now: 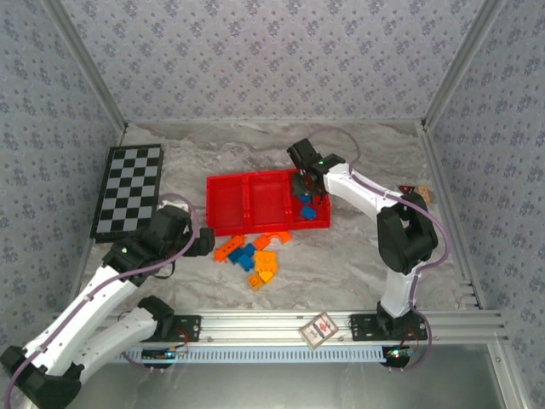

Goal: Sort the legos into containers by color
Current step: Place the lego in the container, then move the container to the center of the table, then pick up the container from the center of the table, then move the lego to the center of the table, then place the container at the top-center of the table, then pick up the lego from the center of the table.

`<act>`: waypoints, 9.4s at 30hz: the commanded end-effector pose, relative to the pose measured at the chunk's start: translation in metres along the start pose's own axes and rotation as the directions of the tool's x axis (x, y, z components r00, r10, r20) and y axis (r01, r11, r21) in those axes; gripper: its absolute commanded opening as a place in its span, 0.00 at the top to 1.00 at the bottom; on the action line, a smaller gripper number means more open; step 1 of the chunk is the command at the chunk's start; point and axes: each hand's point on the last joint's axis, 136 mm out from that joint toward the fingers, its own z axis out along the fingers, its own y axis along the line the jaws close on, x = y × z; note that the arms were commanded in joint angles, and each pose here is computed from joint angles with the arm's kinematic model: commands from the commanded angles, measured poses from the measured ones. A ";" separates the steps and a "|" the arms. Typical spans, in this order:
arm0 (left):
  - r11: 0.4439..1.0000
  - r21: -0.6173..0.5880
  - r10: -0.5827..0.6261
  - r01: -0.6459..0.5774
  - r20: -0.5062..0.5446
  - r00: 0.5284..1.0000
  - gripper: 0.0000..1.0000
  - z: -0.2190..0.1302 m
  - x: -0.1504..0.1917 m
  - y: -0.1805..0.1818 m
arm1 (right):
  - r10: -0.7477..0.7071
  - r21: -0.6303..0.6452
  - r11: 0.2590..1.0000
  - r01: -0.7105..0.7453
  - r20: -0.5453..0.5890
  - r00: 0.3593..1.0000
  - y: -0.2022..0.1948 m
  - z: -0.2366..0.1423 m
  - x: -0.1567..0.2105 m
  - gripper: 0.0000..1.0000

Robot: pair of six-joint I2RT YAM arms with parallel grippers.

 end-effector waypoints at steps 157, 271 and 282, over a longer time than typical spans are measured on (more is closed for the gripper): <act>1.000 0.005 0.005 -0.005 0.054 0.999 0.00 -0.010 -0.005 0.001 | 0.002 -0.033 0.999 0.002 0.098 0.995 0.035 0.015 -0.126 0.89; 1.000 0.001 0.013 -0.013 0.053 0.999 0.00 -0.009 -0.004 0.000 | -0.383 -0.147 0.919 0.365 -0.124 0.915 0.050 -0.012 0.042 0.38; 1.000 -0.011 0.011 -0.011 0.045 0.999 0.00 -0.009 -0.004 0.001 | -0.469 -0.154 0.882 0.445 -0.212 0.857 0.046 0.036 0.064 0.39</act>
